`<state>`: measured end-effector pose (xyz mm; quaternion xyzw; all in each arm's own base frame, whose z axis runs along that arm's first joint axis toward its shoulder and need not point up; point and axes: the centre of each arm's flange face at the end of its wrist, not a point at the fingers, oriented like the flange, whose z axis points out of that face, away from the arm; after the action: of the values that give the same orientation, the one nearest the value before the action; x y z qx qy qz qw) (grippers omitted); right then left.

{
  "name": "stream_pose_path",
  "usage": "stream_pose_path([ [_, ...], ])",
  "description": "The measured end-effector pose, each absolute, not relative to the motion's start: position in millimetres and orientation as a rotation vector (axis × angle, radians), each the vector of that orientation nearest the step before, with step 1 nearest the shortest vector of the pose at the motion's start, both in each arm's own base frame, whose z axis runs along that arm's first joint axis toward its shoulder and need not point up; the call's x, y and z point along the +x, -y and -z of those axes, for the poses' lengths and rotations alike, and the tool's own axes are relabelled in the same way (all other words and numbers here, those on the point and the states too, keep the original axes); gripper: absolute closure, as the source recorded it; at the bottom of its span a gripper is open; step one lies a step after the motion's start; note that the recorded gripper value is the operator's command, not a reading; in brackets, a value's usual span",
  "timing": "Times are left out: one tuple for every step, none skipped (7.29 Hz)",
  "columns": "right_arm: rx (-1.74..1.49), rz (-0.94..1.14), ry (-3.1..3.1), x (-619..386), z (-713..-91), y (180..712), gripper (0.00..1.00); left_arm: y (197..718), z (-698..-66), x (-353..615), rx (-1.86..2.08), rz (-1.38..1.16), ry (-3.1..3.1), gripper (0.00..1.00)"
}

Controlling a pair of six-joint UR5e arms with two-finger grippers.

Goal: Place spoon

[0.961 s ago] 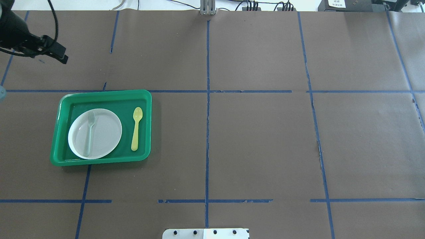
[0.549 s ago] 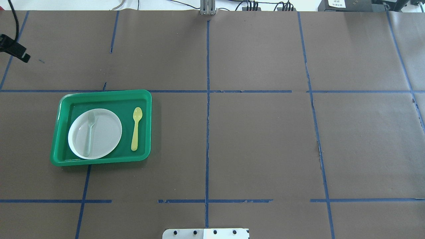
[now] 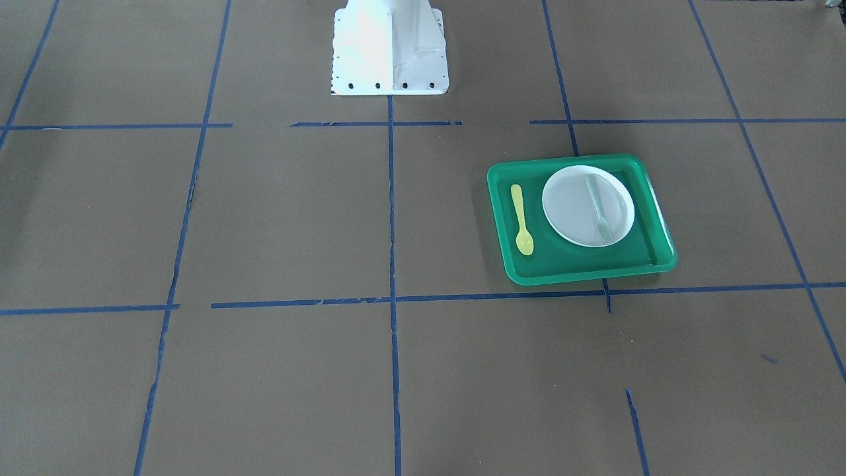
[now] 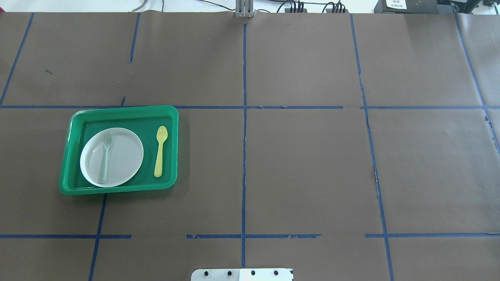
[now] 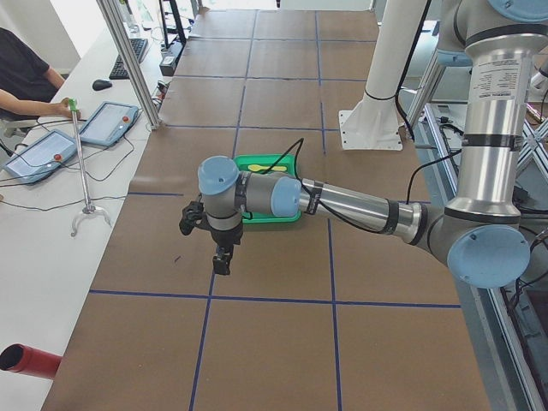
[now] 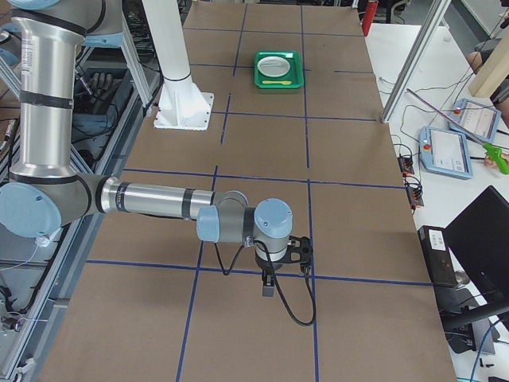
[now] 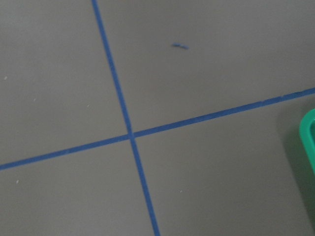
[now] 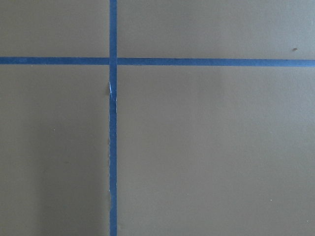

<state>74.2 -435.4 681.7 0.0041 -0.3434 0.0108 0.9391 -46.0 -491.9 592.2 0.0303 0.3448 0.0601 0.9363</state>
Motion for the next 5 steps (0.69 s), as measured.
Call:
stream_pose_path([
  [0.008,-0.022,0.701,74,-682,435,0.0,483,-610,-51,0.028,-0.096,-0.72,0.0],
  [0.008,-0.023,0.701,74,-682,435,0.0,474,-624,-54,0.001,-0.074,-0.748,0.0],
  [0.008,-0.023,0.701,74,-682,435,0.0,463,-638,-55,-0.026,-0.056,-0.774,0.0],
  [0.008,-0.023,0.701,74,-682,435,0.0,454,-648,-57,-0.046,-0.045,-0.785,0.0],
  [0.008,-0.023,0.701,74,-682,435,0.0,446,-656,-59,-0.06,-0.033,-0.789,0.0],
])
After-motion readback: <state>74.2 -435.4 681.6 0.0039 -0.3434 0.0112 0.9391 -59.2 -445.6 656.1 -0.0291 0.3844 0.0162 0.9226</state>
